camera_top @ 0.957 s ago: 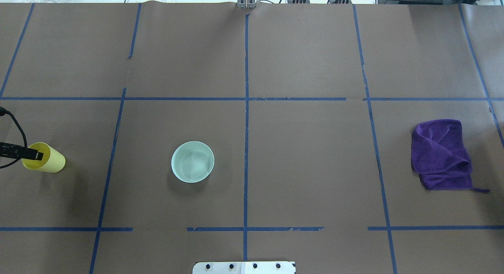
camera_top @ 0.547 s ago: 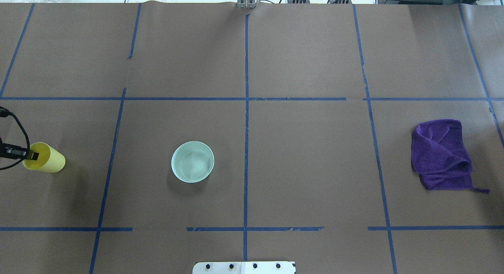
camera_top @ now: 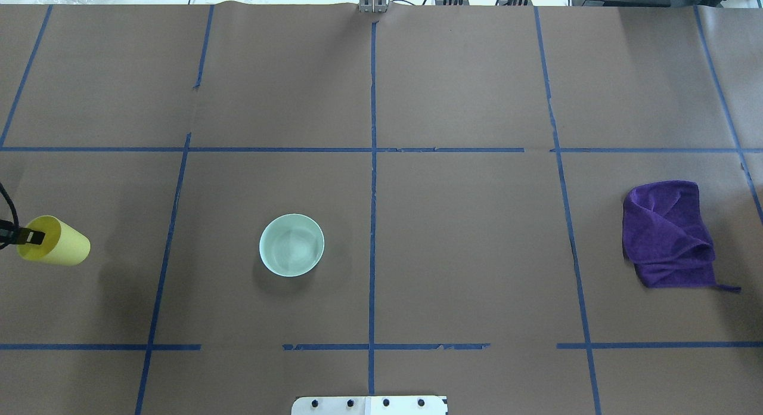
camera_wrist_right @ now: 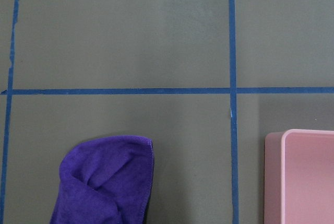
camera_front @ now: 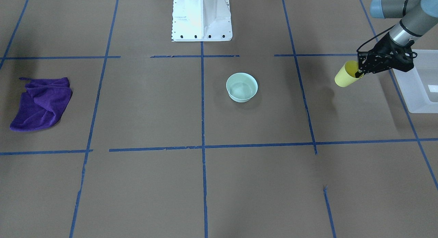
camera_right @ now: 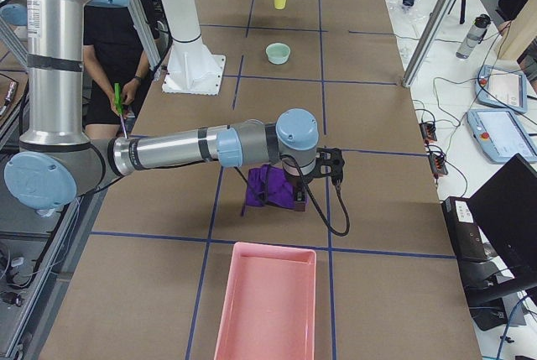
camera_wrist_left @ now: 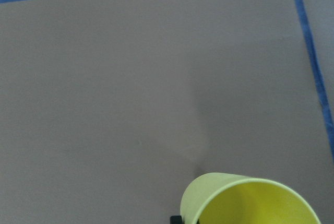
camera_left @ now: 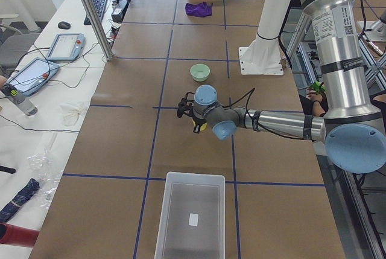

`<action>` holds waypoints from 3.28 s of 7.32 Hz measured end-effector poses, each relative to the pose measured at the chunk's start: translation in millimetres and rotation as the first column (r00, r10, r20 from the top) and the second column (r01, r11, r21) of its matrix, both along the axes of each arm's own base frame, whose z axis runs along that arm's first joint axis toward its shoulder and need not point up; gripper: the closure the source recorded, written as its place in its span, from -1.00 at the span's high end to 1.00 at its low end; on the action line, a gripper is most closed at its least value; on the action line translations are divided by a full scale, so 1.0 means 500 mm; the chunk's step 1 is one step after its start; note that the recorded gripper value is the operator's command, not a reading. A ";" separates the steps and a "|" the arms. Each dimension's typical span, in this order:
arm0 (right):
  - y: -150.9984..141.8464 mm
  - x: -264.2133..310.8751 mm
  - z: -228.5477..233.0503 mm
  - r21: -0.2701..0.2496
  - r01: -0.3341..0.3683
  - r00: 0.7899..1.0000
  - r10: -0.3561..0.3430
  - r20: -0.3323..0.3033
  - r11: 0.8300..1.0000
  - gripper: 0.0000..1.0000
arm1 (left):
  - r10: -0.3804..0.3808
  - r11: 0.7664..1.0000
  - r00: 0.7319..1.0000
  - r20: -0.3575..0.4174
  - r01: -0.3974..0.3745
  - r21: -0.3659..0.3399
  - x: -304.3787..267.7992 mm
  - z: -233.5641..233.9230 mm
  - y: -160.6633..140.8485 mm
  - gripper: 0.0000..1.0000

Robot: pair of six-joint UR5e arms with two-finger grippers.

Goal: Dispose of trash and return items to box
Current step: 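Grasp the yellow cup with the left gripper and lift it, then carry the yellow cup to the clear bin while the right gripper reaches the purple cloth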

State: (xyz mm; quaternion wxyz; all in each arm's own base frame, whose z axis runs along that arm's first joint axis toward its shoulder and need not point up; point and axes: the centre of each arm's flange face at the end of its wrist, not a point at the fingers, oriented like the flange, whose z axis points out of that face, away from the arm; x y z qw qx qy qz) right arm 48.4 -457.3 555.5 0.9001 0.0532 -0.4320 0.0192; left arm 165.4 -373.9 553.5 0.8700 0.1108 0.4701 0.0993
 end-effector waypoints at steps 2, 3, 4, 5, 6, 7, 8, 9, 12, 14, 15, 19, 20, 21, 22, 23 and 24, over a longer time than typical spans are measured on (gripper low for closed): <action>0.007 -0.055 0.002 0.016 0.019 1.000 -0.019 0.018 1.000 1.00 | 0.015 0.998 0.999 0.045 -0.017 0.056 -0.073 -0.010 -0.032 -1.00; 0.004 -0.109 -0.006 0.019 0.020 1.000 -0.020 0.010 1.000 1.00 | 0.011 0.997 0.997 0.076 -0.017 0.080 -0.108 -0.024 -0.057 -1.00; 0.003 -0.182 -0.014 0.036 0.026 1.000 -0.025 -0.012 0.999 1.00 | 0.002 0.995 0.995 0.102 -0.012 0.102 -0.142 -0.041 -0.084 -1.00; 0.009 -0.259 -0.018 0.063 0.048 0.998 -0.046 -0.031 0.997 1.00 | -0.011 0.992 0.992 0.126 -0.006 0.127 -0.179 -0.056 -0.109 -1.00; 0.017 -0.330 -0.016 0.094 0.086 0.995 -0.080 -0.059 0.992 1.00 | -0.020 0.989 0.989 0.145 -0.001 0.149 -0.211 -0.065 -0.127 -1.00; 0.026 -0.391 -0.003 0.120 0.127 0.989 -0.116 -0.094 0.985 1.00 | -0.029 0.985 0.987 0.161 0.001 0.170 -0.241 -0.066 -0.138 -1.00; 0.033 -0.436 0.023 0.140 0.162 0.983 -0.147 -0.115 0.977 1.00 | -0.039 0.982 0.984 0.173 0.005 0.190 -0.272 -0.063 -0.143 -1.00; 0.039 -0.466 0.057 0.158 0.189 0.978 -0.172 -0.119 0.969 1.00 | -0.048 0.979 0.981 0.187 0.009 0.203 -0.304 -0.057 -0.146 -1.00; 0.041 -0.533 0.124 0.212 0.235 0.971 -0.220 -0.092 0.949 1.00 | -0.059 0.973 0.973 0.223 0.006 0.232 -0.378 -0.040 -0.145 -1.00; 0.042 -0.544 0.122 0.219 0.243 0.969 -0.230 -0.086 0.945 1.00 | -0.062 0.970 0.971 0.232 0.004 0.242 -0.398 -0.030 -0.144 -1.00; 0.044 -0.546 0.122 0.219 0.244 0.969 -0.231 -0.086 0.945 1.00 | -0.062 0.970 0.970 0.233 0.004 0.243 -0.401 -0.028 -0.144 -1.00; 0.056 -0.569 0.113 0.229 0.264 0.964 -0.250 -0.091 0.937 0.66 | -0.065 0.971 0.968 0.242 0.006 0.237 -0.419 -0.005 -0.144 -1.00; 0.059 -0.577 0.109 0.231 0.271 0.962 -0.257 -0.091 0.934 -0.02 | -0.066 0.972 0.966 0.252 0.005 0.234 -0.437 0.018 -0.143 -1.00; 0.062 -0.581 0.108 0.231 0.276 0.961 -0.261 -0.092 0.933 -0.94 | -0.070 0.973 0.961 0.267 0.007 0.230 -0.451 0.036 -0.143 -1.00; 0.064 -0.585 0.106 0.232 0.280 0.960 -0.266 -0.092 0.931 -1.00 | -0.079 0.974 0.954 0.289 0.012 0.226 -0.462 0.049 -0.144 -1.00; 0.067 -0.589 0.101 0.237 0.284 0.959 -0.270 -0.091 0.929 -1.00 | -0.087 0.974 0.948 0.307 0.017 0.224 -0.469 0.057 -0.145 -1.00; 0.069 -0.591 0.091 0.242 0.287 0.958 -0.274 -0.086 0.927 -1.00 | -0.090 0.976 0.945 0.315 0.020 0.218 -0.473 0.064 -0.146 -1.00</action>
